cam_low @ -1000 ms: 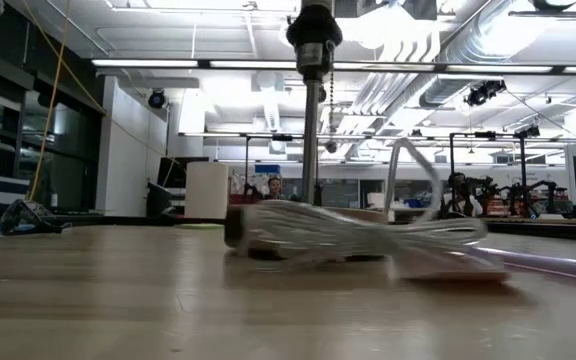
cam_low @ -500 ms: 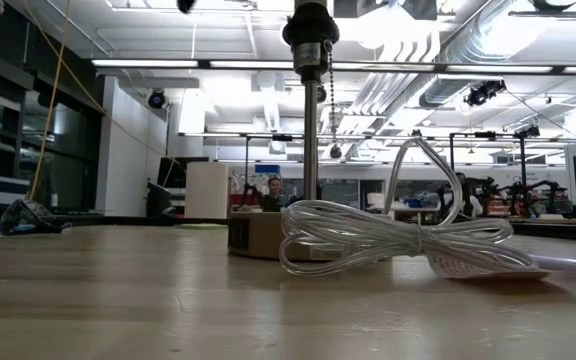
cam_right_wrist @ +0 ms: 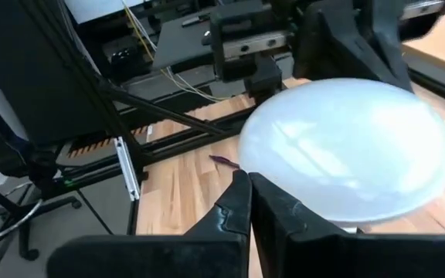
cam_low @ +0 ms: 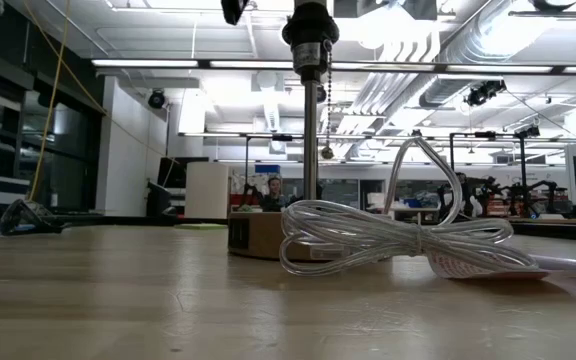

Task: Screw lightbulb
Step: Remove the lightbulb from the lamp

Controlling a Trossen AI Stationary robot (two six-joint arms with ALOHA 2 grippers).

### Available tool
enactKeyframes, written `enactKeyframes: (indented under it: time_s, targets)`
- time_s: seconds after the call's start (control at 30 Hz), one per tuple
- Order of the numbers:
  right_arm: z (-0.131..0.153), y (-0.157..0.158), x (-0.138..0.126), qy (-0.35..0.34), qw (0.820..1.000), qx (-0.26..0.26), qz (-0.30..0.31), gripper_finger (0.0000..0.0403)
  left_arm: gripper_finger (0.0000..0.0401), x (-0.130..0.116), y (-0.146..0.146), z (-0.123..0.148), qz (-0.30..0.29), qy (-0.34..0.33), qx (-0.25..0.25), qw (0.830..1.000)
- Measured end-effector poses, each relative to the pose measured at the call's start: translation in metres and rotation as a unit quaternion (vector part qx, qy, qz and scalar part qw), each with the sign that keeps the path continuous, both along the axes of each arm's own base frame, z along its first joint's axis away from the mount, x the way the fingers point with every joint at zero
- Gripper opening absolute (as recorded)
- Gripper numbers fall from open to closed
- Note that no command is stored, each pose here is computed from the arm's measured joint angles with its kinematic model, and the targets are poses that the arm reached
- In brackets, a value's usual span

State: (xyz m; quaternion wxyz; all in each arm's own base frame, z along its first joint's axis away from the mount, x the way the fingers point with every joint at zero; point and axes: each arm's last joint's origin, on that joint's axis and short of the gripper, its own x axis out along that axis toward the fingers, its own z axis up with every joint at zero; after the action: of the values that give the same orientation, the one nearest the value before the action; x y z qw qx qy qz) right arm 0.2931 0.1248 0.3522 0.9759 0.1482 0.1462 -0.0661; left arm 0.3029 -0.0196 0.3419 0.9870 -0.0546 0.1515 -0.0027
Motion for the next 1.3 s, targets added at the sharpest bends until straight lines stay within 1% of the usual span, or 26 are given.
enactKeyframes:
  time_s: [0.13, 0.23, 0.37, 0.47, 0.53, 0.6, 0.63, 0.7, 0.77, 0.83, 0.93, 1.03, 1.1, 1.17, 1.23, 1.3]
  targets:
    - [0.0, -0.004, 0.0, 0.003, 1.0, -0.006, -0.009, 0.0, 0.0, -0.012, -0.01, 0.007, -0.002, 0.003, -0.015, 1.0]
    - [0.0, -0.008, -0.004, 0.017, 1.0, -0.012, -0.024, 0.0, 0.0, -0.027, -0.017, 0.012, -0.002, 0.019, -0.023, 1.0]
    - [0.0, -0.019, -0.011, 0.034, 0.994, -0.028, -0.098, 0.0, 0.0, -0.044, -0.026, 0.017, -0.011, 0.036, -0.026, 0.999]
    - [-0.002, -0.029, -0.015, 0.05, 0.989, -0.043, -0.134, 0.0, 0.0, -0.053, -0.033, 0.02, -0.024, 0.039, -0.037, 0.998]
    - [0.002, -0.035, -0.022, 0.056, 0.987, -0.047, -0.141, 0.0, 0.0, -0.062, -0.038, 0.024, -0.038, 0.041, -0.046, 0.997]
    - [0.009, -0.041, -0.03, 0.052, 0.987, -0.045, -0.146, 0.0, 0.0, -0.075, -0.042, 0.026, -0.047, 0.06, -0.051, 0.996]
    - [0.012, -0.043, -0.034, 0.053, 0.987, -0.045, -0.147, 0.0, 0.0, -0.082, -0.043, 0.026, -0.044, 0.07, -0.051, 0.995]
    - [0.015, -0.047, -0.042, 0.06, 0.986, -0.046, -0.146, 0.0, 0.0, -0.097, -0.042, 0.027, -0.022, 0.087, -0.052, 0.995]
    - [0.02, -0.05, -0.051, 0.06, 0.989, -0.031, -0.134, 0.0, 0.0, -0.11, -0.041, 0.025, 0.016, 0.108, -0.036, 0.993]
    - [0.025, -0.05, -0.06, 0.059, 0.993, 0.003, -0.105, 0.0, 0.0, -0.115, -0.041, 0.02, 0.055, 0.129, -0.013, 0.99]
    - [0.023, -0.044, -0.064, 0.09, 0.994, 0.056, -0.036, 0.0, 0.0, -0.111, -0.044, -0.001, 0.083, 0.131, 0.002, 0.988]
    - [0.012, -0.032, -0.063, 0.146, 0.986, 0.07, 0.036, 0.0, 0.0, -0.099, -0.05, -0.028, 0.077, 0.1, -0.017, 0.992]
    - [0.004, -0.023, -0.06, 0.175, 0.98, 0.051, 0.074, 0.0003, 0.0, -0.092, -0.052, -0.045, 0.071, 0.086, -0.041, 0.993]
    - [-0.004, -0.016, -0.053, 0.193, 0.974, 0.023, 0.114, 0.0016, 0.0, -0.089, -0.052, -0.054, 0.077, 0.068, -0.075, 0.992]
    - [-0.013, -0.011, -0.041, 0.195, 0.973, -0.015, 0.122, 0.004, 0.0, -0.088, -0.052, -0.059, 0.089, 0.062, -0.105, 0.989]
    - [-0.024, -0.009, -0.024, 0.19, 0.974, -0.066, 0.104, 0.0074, 0.0, -0.089, -0.051, -0.062, 0.103, 0.067, -0.114, 0.986]
